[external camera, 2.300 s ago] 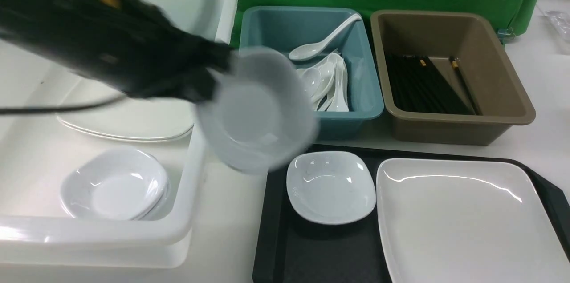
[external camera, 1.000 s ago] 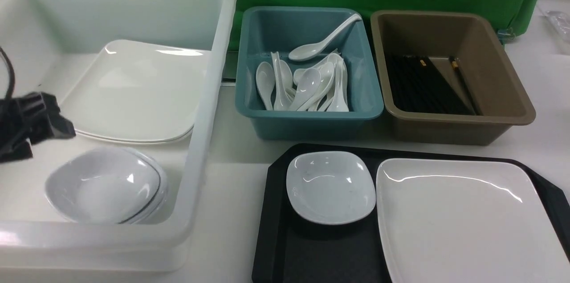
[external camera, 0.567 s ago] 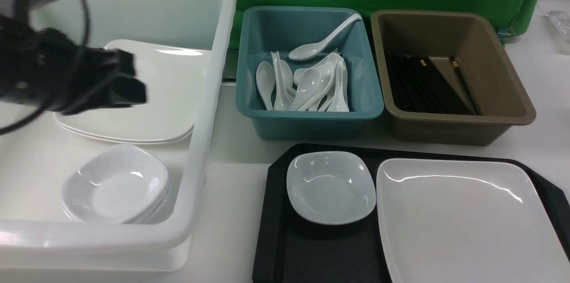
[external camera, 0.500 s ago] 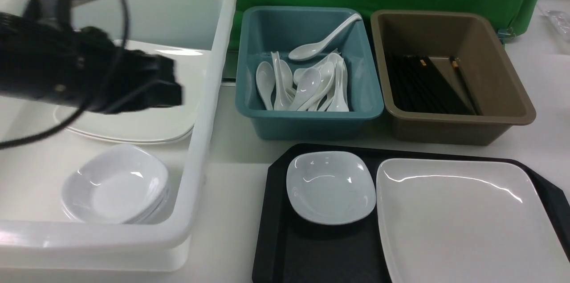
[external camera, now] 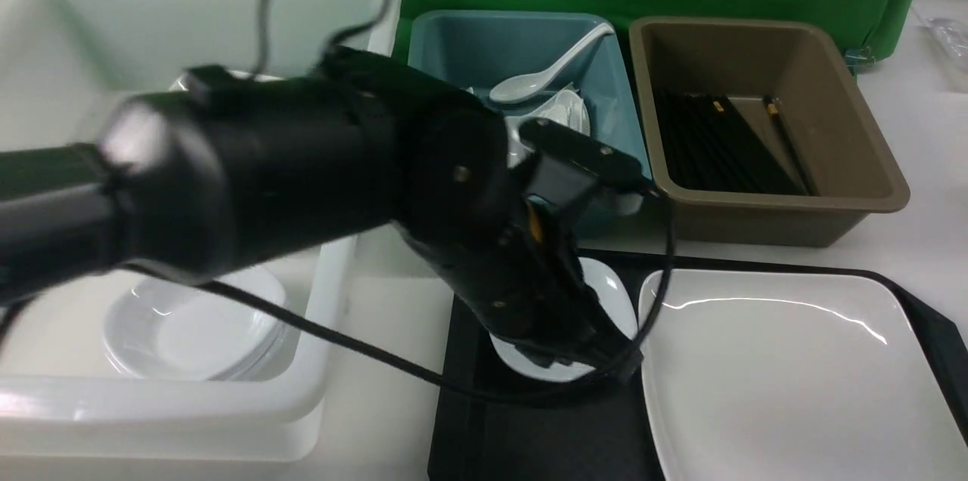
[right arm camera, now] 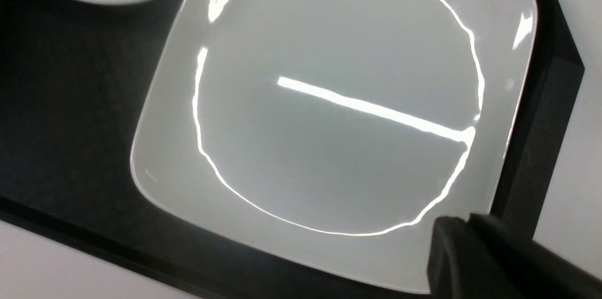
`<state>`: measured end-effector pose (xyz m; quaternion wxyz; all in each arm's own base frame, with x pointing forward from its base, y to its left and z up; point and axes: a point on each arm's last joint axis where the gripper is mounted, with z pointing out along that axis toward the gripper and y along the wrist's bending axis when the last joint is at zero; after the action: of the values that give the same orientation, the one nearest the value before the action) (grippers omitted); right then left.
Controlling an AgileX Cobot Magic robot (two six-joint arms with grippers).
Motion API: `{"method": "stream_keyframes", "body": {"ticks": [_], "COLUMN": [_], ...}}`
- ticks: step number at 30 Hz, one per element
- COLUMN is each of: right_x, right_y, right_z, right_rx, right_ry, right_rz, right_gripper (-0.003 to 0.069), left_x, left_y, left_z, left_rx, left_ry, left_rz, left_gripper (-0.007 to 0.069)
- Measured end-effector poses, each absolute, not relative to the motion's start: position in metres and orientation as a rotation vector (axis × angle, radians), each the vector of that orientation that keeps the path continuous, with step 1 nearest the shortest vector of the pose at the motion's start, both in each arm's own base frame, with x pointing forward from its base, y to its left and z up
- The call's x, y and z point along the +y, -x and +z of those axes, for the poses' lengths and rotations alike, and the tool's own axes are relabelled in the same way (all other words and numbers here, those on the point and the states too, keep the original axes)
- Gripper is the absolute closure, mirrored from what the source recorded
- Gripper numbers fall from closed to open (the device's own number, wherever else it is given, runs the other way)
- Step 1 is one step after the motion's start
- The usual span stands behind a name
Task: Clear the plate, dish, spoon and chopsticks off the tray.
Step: Use the left arm to grab a small plate from the dinner plate
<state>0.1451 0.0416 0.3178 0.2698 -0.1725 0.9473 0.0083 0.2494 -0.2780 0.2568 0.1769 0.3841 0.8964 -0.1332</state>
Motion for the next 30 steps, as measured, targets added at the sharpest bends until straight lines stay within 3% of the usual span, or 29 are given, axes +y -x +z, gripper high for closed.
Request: {"method": "stream_keyframes", "body": {"ticks": [7,15,23,30], "right_x": [0.042,0.042,0.042,0.042], "right_y": [-0.145,-0.145,-0.146,-0.146], "right_z": [0.318,0.318,0.318,0.318], "right_rx": [2.551,2.547,2.544,2.543], "right_ry": [0.474,0.478,0.477,0.477], "right_rz": [0.020,0.019,0.020,0.020], "right_gripper": [0.0590,0.0585,0.0575,0.0569], "left_x": [-0.302,-0.305,-0.307,-0.308], "left_y": [-0.266,-0.277,-0.281,-0.282], "left_z": [0.210,0.183,0.177,0.170], "left_rx": [2.489,2.411,2.367,2.392], "left_ry": [-1.304,-1.419,-1.435,-1.437], "left_rz": [-0.240,-0.127,-0.095,-0.084], "left_gripper": [0.0260,0.0139,0.0197,0.0441]}}
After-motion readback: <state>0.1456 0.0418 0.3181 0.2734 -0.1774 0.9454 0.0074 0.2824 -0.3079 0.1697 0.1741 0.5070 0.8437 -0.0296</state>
